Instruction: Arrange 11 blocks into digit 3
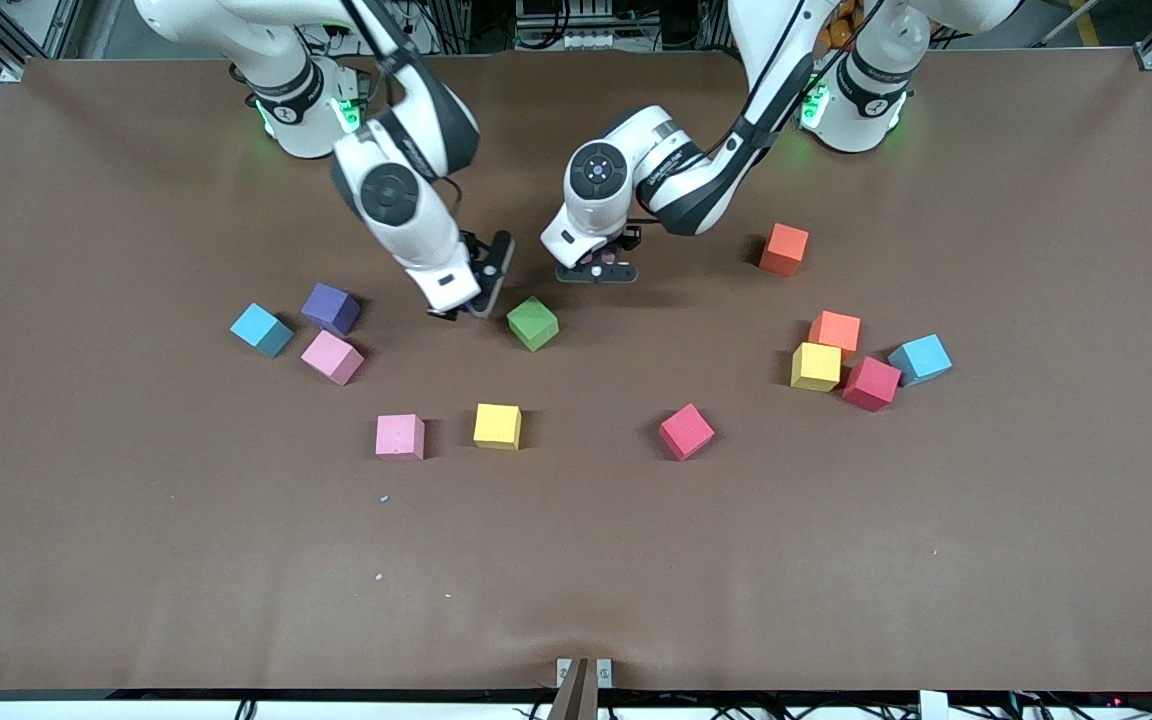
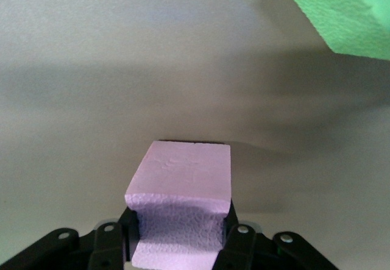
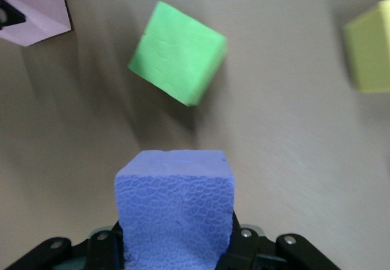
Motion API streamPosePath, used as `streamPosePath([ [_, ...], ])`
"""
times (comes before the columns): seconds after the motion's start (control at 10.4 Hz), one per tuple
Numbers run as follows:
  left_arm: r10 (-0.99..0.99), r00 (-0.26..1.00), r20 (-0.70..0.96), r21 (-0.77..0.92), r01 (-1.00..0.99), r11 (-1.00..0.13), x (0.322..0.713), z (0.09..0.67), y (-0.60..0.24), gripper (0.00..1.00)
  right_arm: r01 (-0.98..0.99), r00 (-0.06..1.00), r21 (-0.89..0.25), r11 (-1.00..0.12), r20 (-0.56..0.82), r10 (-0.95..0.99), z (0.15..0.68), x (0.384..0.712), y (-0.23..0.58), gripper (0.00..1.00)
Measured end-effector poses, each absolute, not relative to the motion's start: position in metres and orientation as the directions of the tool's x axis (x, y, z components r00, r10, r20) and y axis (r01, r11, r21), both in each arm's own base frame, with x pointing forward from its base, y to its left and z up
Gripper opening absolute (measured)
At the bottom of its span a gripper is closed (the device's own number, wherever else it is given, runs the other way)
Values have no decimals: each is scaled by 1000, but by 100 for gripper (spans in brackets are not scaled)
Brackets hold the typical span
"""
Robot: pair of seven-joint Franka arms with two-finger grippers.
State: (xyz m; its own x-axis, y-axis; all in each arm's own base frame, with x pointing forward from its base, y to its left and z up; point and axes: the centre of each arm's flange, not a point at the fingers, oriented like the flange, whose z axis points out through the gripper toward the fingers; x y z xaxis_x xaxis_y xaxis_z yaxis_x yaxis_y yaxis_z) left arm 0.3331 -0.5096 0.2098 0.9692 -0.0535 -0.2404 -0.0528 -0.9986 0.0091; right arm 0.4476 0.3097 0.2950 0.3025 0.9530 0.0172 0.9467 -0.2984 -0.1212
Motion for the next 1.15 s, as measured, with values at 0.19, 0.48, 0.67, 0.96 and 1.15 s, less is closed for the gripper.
streamPosePath([
  [0.19, -58, 969, -240, 2, -59, -998, 332, 207, -512, 54, 954, 284, -109, -279, 33, 958, 326, 473, 274, 56],
  [0.48, -60, 969, -238, -2, -62, -998, 333, 207, -515, 54, 960, 277, -58, -274, 52, 959, 349, 511, 230, 53],
  [0.67, -54, 971, -231, -10, -58, -998, 336, 205, -517, 65, 958, 285, -56, -282, 56, 957, 366, 525, 219, 53],
  [0.96, -41, 973, -227, -12, -45, -999, 342, 208, -521, 100, 959, 281, -56, -278, 55, 958, 371, 529, 222, 53],
  [1.15, -42, 972, -233, -20, -48, -999, 348, 227, -525, 100, 961, 274, -62, -271, 47, 960, 366, 528, 227, 53],
])
